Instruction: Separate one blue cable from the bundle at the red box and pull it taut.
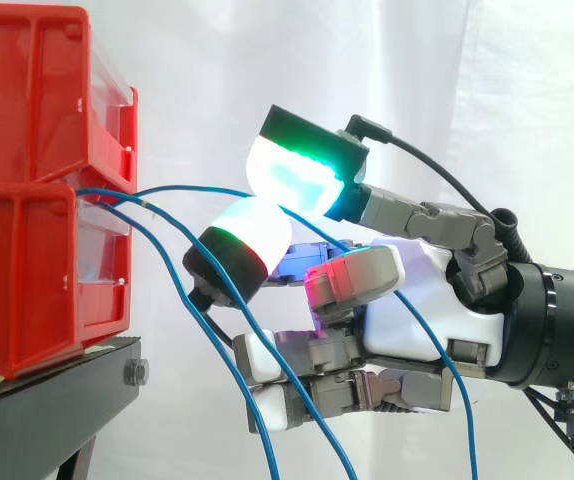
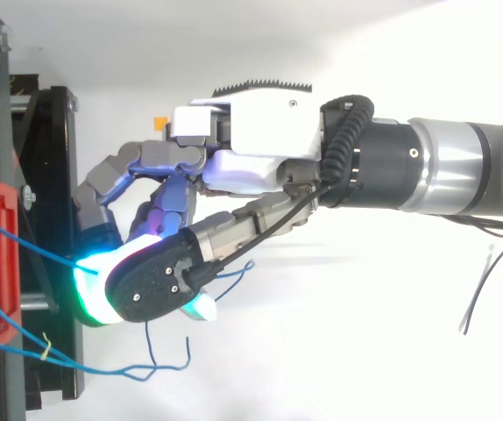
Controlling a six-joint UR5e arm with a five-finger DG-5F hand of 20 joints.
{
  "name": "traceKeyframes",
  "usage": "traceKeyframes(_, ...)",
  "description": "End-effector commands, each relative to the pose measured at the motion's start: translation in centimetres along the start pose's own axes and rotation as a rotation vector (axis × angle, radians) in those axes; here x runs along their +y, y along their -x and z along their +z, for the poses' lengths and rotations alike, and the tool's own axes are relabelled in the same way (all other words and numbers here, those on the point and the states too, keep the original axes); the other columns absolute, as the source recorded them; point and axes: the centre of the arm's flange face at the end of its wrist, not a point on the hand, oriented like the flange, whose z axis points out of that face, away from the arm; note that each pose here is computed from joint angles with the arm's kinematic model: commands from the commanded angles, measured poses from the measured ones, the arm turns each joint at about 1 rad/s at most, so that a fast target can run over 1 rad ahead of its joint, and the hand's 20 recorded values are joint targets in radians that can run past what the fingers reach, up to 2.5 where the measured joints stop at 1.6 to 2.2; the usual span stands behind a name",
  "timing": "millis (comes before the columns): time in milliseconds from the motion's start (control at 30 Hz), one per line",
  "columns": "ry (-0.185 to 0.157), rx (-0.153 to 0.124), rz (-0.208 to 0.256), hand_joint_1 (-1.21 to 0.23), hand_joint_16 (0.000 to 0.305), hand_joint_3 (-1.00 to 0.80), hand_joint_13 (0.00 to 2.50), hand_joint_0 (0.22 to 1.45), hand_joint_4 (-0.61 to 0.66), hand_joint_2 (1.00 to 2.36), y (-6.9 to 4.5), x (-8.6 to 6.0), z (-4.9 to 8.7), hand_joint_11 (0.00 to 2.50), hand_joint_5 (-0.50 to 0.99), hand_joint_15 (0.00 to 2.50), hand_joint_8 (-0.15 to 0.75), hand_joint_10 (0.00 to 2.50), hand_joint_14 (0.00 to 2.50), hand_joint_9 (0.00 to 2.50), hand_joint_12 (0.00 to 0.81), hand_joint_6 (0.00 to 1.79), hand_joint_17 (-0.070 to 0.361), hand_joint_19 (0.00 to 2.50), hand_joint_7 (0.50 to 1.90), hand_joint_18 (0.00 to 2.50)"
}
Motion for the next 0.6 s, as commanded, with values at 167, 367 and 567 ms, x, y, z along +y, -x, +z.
traceKeyframes(167,-0.002,0.001,-0.026,-0.69,0.072,-0.08,0.98,0.58,0.06,1.01,0.0,0.0,0.0,0.95,-0.1,0.51,0.387,0.02,0.02,1.44,0.443,0.87,0.161,0.61,1.12,0.76)
traceKeyframes(367,-0.004,0.004,-0.066,-0.69,0.07,-0.11,1.06,0.59,0.07,1.01,-0.1,0.2,0.0,1.08,-0.11,0.62,0.384,0.03,0.02,1.42,0.436,0.87,0.157,0.59,1.13,0.75)
traceKeyframes(567,-0.045,0.001,-0.112,-0.68,0.069,-0.12,1.19,0.6,0.08,1.01,-0.1,1.2,-0.5,1.16,-0.11,0.81,0.385,0.02,0.03,1.39,0.433,0.87,0.155,0.59,1.13,0.79)
